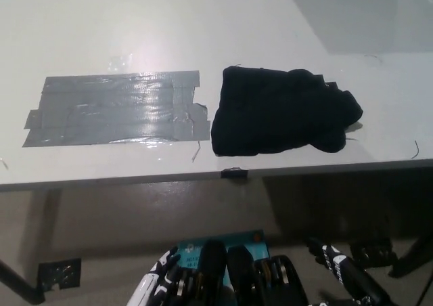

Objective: A person hands a black t-shirt to the robot and rhe robot picks it up with its right hand and places it on the black spot on the desk infron tof it

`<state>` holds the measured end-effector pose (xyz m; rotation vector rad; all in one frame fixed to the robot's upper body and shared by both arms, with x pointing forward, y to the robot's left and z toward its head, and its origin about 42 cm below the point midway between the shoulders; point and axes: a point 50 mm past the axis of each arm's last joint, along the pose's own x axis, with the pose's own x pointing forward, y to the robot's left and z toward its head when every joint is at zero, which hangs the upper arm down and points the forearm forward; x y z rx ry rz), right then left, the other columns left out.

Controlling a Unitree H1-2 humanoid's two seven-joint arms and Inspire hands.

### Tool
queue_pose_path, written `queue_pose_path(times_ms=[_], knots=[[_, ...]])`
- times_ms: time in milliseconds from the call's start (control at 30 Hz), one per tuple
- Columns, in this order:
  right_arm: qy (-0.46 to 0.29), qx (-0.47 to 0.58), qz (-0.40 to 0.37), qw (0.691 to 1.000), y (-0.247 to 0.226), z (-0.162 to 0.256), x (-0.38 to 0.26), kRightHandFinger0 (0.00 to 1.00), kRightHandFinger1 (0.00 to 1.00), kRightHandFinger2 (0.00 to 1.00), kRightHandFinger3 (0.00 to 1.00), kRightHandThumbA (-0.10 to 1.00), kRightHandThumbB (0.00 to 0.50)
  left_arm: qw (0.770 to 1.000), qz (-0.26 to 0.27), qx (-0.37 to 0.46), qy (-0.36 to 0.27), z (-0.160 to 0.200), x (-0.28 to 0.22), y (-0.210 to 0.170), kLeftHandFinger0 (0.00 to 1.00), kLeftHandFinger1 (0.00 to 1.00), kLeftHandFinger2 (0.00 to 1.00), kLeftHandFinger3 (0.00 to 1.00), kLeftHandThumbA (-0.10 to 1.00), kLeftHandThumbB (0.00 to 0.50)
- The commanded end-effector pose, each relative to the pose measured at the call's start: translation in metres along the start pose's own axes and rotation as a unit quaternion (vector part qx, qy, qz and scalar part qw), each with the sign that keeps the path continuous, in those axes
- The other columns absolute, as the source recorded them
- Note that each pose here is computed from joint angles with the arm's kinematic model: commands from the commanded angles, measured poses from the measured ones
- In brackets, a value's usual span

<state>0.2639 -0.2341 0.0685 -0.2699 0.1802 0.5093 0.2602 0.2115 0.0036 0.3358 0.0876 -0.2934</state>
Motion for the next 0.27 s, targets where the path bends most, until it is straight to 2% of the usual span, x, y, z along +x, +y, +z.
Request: queue_pose_path(times_ms=[0, 67, 233], knots=[[-0.027, -0.042, -0.001, 0.999, -0.0074, 0.0088, 0.0028, 1.0, 1.0, 1.0, 1.0, 1.0, 0.281, 0.999, 0.017, -0.003, -0.029, 0.005, 0.0012, 0.0044, 0.96, 1.0, 1.0, 1.0, 1.0, 0.5], [-0.025, -0.042, -0.002, 0.999, -0.007, 0.0084, 0.0022, 1.0, 1.0, 1.0, 1.0, 1.0, 0.28, 0.999, 0.017, -0.001, -0.027, 0.0046, 0.0007, 0.0047, 1.0, 1.0, 1.0, 1.0, 1.0, 0.5], [-0.026, -0.046, -0.002, 0.999, -0.0071, 0.0099, 0.0036, 1.0, 1.0, 1.0, 1.0, 1.0, 0.274, 0.999, 0.019, 0.003, -0.025, 0.0052, 0.0021, 0.0078, 1.0, 1.0, 1.0, 1.0, 1.0, 0.5]])
